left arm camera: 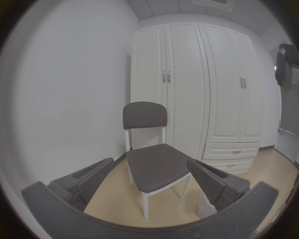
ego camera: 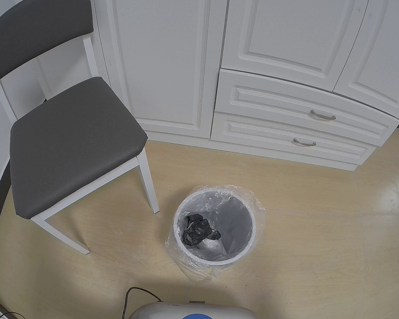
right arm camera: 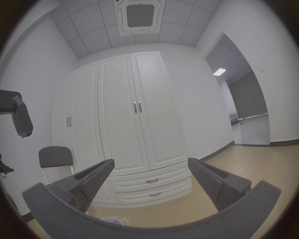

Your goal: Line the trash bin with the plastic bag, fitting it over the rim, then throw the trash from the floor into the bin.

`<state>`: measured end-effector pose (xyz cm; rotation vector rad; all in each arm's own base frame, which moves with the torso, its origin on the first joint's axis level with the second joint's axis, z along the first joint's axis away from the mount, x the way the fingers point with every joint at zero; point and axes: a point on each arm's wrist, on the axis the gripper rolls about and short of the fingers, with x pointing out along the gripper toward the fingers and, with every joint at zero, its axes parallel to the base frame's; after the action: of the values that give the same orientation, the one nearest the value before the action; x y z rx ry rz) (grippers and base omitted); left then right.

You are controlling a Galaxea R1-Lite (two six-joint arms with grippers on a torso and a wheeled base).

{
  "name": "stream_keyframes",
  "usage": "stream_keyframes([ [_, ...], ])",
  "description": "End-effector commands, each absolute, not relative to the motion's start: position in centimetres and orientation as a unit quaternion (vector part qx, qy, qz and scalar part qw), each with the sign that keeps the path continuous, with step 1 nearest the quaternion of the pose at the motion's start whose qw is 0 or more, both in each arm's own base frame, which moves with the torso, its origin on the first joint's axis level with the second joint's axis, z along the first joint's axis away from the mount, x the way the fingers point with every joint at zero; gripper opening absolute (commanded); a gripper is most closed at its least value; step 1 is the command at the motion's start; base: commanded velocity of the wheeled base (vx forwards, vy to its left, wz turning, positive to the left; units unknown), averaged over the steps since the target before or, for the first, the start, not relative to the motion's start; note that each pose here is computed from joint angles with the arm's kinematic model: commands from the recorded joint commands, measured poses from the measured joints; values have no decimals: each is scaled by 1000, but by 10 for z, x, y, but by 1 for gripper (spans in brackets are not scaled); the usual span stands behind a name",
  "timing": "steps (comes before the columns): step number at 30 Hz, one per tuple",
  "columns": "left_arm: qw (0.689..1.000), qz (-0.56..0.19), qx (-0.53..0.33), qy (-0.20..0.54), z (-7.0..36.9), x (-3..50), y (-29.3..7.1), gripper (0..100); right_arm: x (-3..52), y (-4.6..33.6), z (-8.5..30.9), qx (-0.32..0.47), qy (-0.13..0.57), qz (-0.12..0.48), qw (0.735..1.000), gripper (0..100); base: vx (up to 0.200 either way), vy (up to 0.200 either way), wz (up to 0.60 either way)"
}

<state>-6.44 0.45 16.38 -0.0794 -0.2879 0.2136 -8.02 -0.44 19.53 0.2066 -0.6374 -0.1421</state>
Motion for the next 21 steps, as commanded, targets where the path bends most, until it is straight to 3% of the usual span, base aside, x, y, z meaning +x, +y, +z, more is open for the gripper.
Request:
stream_keyframes([
  [1, 981, 129, -49, -136, 133, -44, 6, 100, -74, -5, 186, 89, -332, -77, 936, 100, 0, 0, 0],
  [5, 989, 91, -38, -112, 109, -31, 4, 100, -71, -5, 182, 92, -332, -84, 935, 100, 0, 0, 0],
  [13, 995, 93, -11, -34, 82, -23, 4, 100, -60, -5, 166, 74, -350, -91, 929, 100, 0, 0, 0],
  [21, 995, 94, -11, -34, 83, -24, 4, 100, -48, -5, 143, 42, -341, -102, 934, 100, 0, 0, 0],
])
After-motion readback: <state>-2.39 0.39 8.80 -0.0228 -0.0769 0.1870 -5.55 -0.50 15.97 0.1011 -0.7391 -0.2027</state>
